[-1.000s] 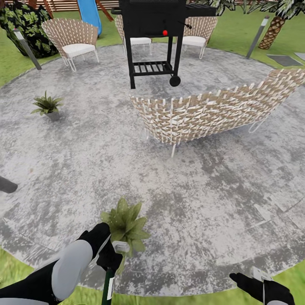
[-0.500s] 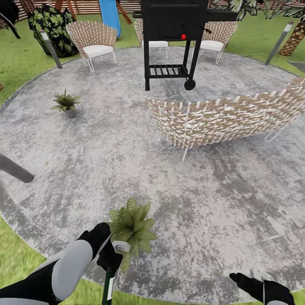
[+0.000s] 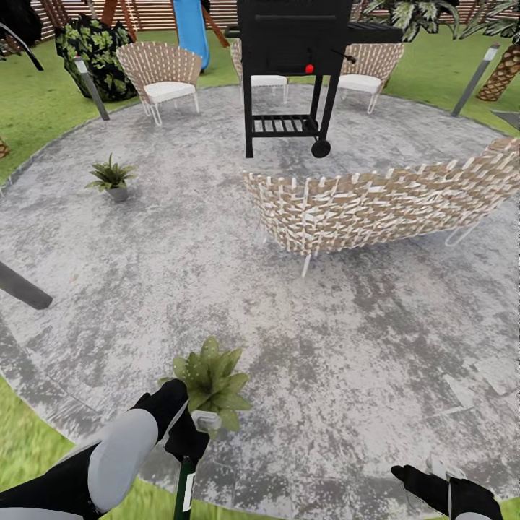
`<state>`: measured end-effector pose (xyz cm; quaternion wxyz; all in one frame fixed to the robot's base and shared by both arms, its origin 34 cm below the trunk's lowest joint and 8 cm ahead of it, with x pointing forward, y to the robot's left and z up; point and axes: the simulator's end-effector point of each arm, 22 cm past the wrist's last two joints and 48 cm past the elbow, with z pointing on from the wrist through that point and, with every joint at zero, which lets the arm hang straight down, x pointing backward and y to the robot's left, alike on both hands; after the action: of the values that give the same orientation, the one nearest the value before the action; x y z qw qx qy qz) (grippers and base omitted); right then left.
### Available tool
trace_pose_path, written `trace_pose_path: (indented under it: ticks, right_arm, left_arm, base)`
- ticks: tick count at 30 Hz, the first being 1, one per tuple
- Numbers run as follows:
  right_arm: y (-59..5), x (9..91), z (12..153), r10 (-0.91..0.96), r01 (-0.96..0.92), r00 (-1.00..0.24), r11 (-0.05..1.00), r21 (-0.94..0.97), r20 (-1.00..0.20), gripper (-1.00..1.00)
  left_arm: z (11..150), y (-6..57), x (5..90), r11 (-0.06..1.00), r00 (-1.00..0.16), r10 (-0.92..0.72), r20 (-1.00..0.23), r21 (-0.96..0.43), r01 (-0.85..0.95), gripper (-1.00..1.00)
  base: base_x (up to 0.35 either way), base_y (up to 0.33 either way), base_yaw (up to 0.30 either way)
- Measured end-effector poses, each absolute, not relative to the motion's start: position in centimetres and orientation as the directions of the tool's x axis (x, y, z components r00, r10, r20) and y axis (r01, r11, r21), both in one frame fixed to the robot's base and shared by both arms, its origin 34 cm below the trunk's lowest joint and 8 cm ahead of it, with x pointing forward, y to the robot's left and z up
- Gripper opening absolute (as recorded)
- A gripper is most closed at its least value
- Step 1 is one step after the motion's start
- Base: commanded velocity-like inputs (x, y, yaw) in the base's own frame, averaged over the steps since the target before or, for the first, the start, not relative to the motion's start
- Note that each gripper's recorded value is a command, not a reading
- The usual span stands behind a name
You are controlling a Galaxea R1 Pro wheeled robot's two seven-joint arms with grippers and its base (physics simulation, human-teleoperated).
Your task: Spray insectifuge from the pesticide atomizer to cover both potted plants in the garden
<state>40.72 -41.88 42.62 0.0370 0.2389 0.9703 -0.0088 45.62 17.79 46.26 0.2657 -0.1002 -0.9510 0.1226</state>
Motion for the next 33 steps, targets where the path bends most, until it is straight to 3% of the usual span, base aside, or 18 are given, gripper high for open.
trace_pose_path:
  ticks: [8, 20, 33]
  right_arm:
    - [-41.93, 40.10, 42.85, 0.462, 0.463, -0.885, 0.886, -0.009, -0.061, 1.00]
    - [-41.89, 40.27, 42.25, 0.463, 0.465, -0.884, 0.885, -0.006, -0.065, 1.00]
    - [-41.90, 40.33, 42.26, 0.458, 0.460, -0.886, 0.888, -0.007, -0.066, 1.00]
  left_arm:
    - [46.46, 17.54, 45.00, 0.950, -0.832, 0.249, 0.496, -0.293, 0.109, -1.00]
    - [45.84, 17.82, 45.05, 0.950, -0.830, 0.257, 0.494, -0.287, 0.124, -1.00]
    - [45.82, 17.65, 44.92, 0.949, -0.829, 0.260, 0.495, -0.291, 0.124, -1.00]
  base:
    - [0.220, -0.262, 0.177]
    - [0.023, -0.020, 0.216]
    - [0.000, -0.088, 0.017]
